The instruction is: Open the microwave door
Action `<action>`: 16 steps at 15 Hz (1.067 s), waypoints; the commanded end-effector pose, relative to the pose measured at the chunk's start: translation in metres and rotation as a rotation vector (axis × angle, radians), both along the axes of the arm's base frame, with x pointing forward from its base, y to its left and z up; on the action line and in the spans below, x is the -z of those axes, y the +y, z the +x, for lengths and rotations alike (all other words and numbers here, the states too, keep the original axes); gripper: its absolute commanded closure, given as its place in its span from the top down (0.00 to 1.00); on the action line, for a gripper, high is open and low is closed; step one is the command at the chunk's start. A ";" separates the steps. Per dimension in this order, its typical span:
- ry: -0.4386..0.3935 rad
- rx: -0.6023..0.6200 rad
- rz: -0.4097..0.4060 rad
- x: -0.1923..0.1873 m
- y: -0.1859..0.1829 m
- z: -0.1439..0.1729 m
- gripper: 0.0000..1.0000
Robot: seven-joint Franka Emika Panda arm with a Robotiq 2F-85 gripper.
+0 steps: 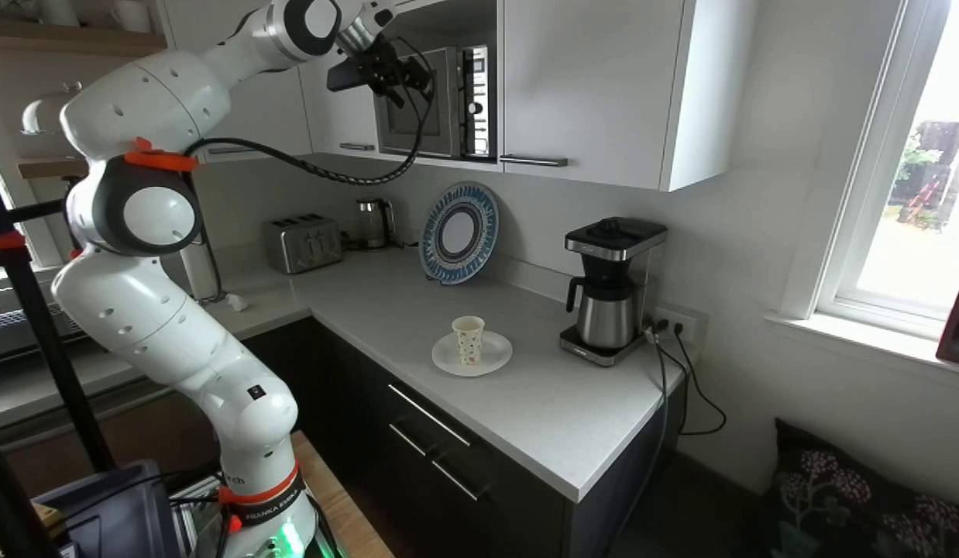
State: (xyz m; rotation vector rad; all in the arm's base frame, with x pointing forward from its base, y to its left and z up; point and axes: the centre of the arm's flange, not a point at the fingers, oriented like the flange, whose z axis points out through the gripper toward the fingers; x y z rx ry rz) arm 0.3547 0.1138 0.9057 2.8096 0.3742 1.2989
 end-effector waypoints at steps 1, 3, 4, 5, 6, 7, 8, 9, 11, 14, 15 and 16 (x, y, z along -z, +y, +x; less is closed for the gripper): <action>0.012 0.039 -0.025 -0.018 0.006 -0.021 1.00; 0.015 0.054 -0.047 -0.024 0.008 -0.031 1.00; 0.012 0.062 -0.053 -0.027 0.008 -0.036 1.00; 0.004 0.073 -0.060 -0.031 0.009 -0.042 1.00; 0.000 0.081 -0.064 -0.034 0.009 -0.047 1.00; -0.008 0.092 -0.067 -0.037 0.010 -0.052 1.00; -0.012 0.102 -0.072 -0.041 0.011 -0.055 1.00; -0.017 0.109 -0.070 -0.042 0.011 -0.059 1.00; -0.022 0.120 -0.070 -0.045 0.012 -0.064 1.00; -0.041 0.093 -0.064 -0.045 0.011 -0.060 1.00; -0.043 0.094 -0.064 -0.046 0.012 -0.062 1.00; -0.044 0.094 -0.064 -0.046 0.012 -0.062 1.00</action>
